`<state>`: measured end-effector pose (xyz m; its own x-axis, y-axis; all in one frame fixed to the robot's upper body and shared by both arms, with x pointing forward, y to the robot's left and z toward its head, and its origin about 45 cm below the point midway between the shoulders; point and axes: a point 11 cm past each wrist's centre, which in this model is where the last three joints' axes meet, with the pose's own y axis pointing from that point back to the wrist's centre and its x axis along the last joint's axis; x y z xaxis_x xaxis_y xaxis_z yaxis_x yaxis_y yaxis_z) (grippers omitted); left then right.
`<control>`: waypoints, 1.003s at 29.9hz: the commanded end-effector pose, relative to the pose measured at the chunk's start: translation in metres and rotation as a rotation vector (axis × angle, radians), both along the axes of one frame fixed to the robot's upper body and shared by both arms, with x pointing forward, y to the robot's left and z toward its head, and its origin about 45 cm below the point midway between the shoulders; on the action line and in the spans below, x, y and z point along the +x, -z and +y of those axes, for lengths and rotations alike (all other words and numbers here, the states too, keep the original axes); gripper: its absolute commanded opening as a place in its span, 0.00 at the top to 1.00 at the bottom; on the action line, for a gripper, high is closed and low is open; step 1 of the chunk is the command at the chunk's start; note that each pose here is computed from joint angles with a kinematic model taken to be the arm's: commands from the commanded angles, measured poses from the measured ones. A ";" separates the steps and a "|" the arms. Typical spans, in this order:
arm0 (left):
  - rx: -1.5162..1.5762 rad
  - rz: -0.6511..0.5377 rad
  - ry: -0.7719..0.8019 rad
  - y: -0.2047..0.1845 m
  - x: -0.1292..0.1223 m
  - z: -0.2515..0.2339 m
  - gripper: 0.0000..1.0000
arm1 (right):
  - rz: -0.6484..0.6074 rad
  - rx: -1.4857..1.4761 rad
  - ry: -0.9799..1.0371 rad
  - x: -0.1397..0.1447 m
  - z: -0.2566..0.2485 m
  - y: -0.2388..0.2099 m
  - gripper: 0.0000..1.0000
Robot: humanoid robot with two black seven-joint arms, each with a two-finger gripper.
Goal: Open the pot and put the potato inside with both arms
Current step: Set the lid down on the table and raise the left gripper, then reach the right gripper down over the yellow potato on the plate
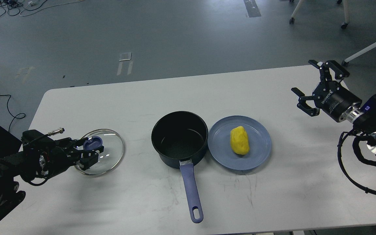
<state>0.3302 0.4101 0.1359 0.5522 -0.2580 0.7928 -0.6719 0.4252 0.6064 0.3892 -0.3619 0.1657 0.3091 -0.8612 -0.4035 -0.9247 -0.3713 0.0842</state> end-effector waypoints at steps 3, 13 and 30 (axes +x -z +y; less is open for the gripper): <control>-0.093 -0.020 -0.051 -0.015 0.009 -0.005 0.02 | -0.011 -0.011 0.005 0.000 -0.008 -0.007 0.00; -0.770 0.138 -0.209 -0.139 0.075 -0.066 0.02 | -0.146 -0.221 -0.153 0.004 -0.019 -0.082 0.00; -1.334 0.361 -0.255 -0.197 0.101 -0.126 0.02 | -0.298 -1.073 -0.909 0.023 0.085 -0.128 0.00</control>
